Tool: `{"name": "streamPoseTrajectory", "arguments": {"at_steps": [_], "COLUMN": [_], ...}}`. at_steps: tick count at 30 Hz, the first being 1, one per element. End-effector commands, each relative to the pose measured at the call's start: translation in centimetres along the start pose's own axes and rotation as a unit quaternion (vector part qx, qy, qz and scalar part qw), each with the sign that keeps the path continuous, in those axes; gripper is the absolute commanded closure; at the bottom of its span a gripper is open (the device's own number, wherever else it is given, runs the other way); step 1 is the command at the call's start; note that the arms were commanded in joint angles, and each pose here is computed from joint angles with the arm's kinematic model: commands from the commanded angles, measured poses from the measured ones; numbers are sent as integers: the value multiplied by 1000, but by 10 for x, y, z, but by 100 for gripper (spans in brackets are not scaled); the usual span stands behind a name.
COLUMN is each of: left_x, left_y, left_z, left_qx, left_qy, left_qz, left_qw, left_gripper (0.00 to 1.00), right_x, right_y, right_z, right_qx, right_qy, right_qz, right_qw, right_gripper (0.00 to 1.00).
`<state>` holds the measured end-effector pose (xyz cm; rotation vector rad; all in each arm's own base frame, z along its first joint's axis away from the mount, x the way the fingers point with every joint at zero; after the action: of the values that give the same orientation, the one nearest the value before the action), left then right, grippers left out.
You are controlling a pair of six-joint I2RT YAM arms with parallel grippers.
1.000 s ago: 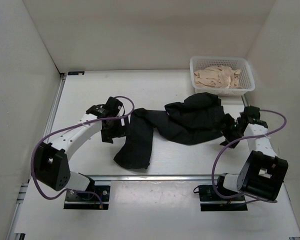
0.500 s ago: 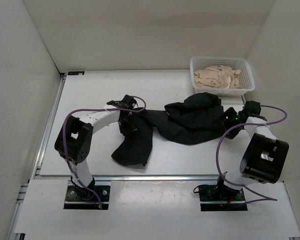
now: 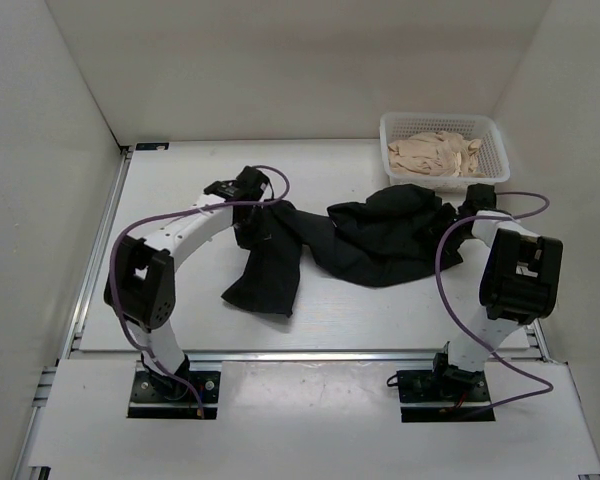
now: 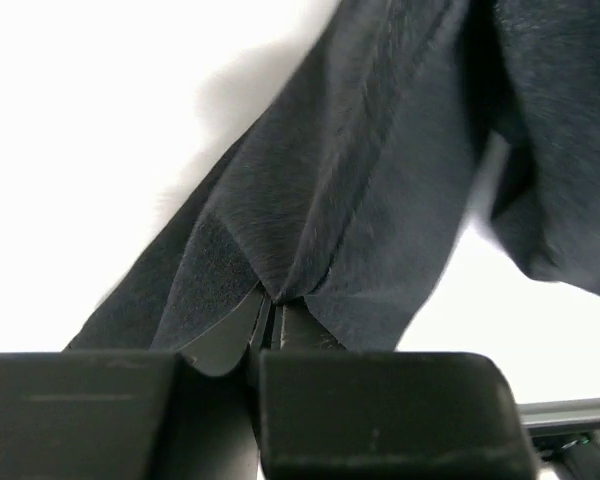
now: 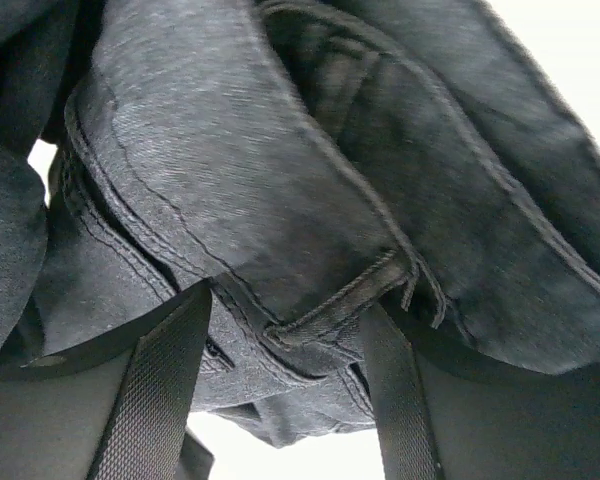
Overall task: Fold and stack the trousers
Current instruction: Flatten the trousers out
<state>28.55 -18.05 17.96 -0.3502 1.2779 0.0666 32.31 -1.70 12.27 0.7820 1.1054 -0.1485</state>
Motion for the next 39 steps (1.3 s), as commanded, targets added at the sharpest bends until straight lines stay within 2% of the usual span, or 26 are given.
{"name": "streamPoseTrajectory", "arguments": {"at_steps": [1,2,3,4,5,7,8,13,16,18,22,25,28,32,34,35,36,37,39], "left_x": [-67,-79,-86,-93,-109,-125,-138,-198,-226,-236,-250,-251,-250,-238,-222,-215,-202,-196,-190], "left_y": [6,9,12,15,19,26,32,62,85,100,124,137,147,154,152,152,152,153,152], "left_z": [27,30,29,33,37,40,43,44,43,44,38,41,42,58,68,72,82,85,92], "left_qx": [-8,-14,-11,-18,-21,-31,-37,-78,-113,-145,-183,-195,-196,-199,-197,-191,-193,-194,-189], "left_qy": [-101,-112,-115,-122,-142,-162,-174,-263,-311,-335,-357,-354,-351,-351,-338,-325,-296,-283,-268], "left_qz": [-14,-19,-11,-13,-18,-17,-14,-17,-9,2,14,26,37,41,36,39,54,60,64], "left_qw": [995,993,993,992,989,986,984,962,944,931,916,914,915,914,920,925,934,937,943], "left_gripper": [89,89,89,89,89,89,89,89,89,89,89,89,89,89,89,88,41,17,8], "right_x": [6,10,8,7,3,-13,-34,-133,-215,-246,-314,-333,-333,-296,-256,-241,-209,-195,-171], "right_y": [17,20,23,26,31,42,58,109,137,145,173,190,198,218,228,228,222,218,202], "right_z": [6,8,11,12,18,21,28,25,12,7,2,0,4,11,22,29,38,41,47], "right_qx": [-24,-28,-34,-36,-39,-54,-68,-134,-187,-198,-234,-249,-251,-254,-247,-245,-230,-226,-205], "right_qy": [-20,-19,-20,-21,-28,-44,-78,-165,-242,-262,-320,-311,-302,-268,-237,-230,-200,-188,-178], "right_qz": [-7,-6,1,8,13,18,27,93,135,145,215,257,283,273,246,232,196,174,104], "right_qw": [999,999,999,999,999,997,994,973,942,933,893,880,875,888,907,913,932,940,957], "right_gripper": [34,37,70,87,100,100,100,100,100,100,100,100,100,100,100,95,74,28,12]}}
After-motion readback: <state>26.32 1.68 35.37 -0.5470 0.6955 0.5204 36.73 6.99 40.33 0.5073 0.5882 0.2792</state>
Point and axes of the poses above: each gripper's point midway between its finger pads, its own x axis out along the fingers, its own y axis along the line the jaws close on, z = x × y, the point moved 10 cm from there along -x, back along the fingers, and after that the axes turned 6 degrees about -x, right-handed, at the moved point
